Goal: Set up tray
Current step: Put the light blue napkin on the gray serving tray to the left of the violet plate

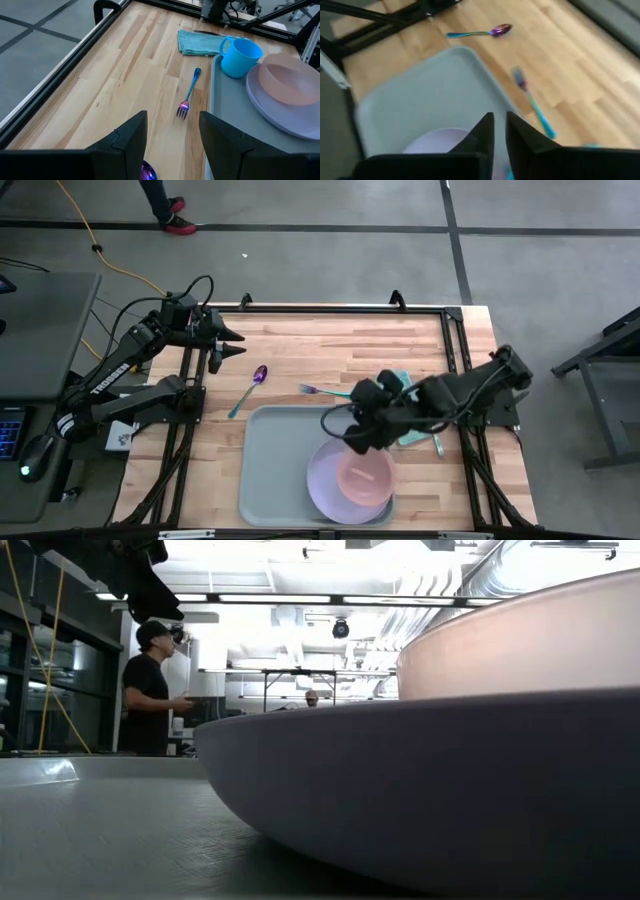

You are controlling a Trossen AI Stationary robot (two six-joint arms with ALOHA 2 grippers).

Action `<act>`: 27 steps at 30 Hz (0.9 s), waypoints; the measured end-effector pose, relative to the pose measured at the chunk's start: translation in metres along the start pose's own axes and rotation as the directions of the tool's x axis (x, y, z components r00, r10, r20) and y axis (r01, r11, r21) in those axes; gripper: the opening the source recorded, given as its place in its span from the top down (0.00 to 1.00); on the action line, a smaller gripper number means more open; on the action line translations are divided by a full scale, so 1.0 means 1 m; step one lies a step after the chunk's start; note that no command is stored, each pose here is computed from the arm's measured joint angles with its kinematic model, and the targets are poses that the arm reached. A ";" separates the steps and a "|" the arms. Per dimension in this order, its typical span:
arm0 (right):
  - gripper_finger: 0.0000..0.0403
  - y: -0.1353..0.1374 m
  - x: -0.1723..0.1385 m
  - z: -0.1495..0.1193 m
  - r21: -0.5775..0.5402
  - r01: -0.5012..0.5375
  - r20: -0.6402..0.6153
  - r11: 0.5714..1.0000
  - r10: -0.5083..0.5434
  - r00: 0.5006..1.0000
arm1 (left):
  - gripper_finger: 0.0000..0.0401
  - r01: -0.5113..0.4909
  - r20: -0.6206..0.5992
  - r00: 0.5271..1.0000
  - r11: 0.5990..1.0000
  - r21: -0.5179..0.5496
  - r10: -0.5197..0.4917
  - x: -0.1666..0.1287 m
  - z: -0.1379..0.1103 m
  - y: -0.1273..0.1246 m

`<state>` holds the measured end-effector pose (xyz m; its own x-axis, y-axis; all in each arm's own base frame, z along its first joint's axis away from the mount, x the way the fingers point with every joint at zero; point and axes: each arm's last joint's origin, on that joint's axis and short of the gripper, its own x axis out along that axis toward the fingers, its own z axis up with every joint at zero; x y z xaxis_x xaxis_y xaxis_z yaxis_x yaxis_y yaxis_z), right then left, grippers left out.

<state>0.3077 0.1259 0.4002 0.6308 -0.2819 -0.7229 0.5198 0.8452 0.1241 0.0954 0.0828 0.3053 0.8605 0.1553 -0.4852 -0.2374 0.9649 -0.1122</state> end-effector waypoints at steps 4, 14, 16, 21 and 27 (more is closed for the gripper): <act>0.99 -0.019 0.003 0.009 -0.029 0.070 -0.022 0.997 -0.070 0.997 | 0.47 -0.001 0.000 1.000 1.000 0.000 0.001 0.000 0.000 0.000; 1.00 -0.082 0.023 0.029 0.004 0.371 -0.167 0.929 -0.365 0.916 | 0.47 -0.033 -0.003 0.999 0.999 0.030 0.033 0.000 0.000 0.001; 1.00 -0.096 0.024 0.036 0.027 0.375 -0.172 0.927 -0.365 0.915 | 0.47 -0.048 -0.007 0.999 0.998 0.031 0.048 0.000 0.000 0.001; 1.00 -0.139 0.027 0.043 0.118 0.454 -0.239 0.883 -0.418 0.876 | 0.47 -0.059 -0.009 0.998 0.998 0.039 0.059 0.000 0.000 0.002; 1.00 -0.188 0.021 0.011 0.271 0.482 -0.273 0.833 -0.414 0.868 | 0.47 -0.060 -0.020 0.998 0.993 0.103 0.063 0.000 -0.001 0.002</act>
<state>0.2297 -0.0436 0.3689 0.1754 -0.4712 -0.8644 0.8934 0.4450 -0.0613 0.0944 0.0841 0.3043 0.8347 0.2114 -0.5086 -0.2412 0.9704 0.0074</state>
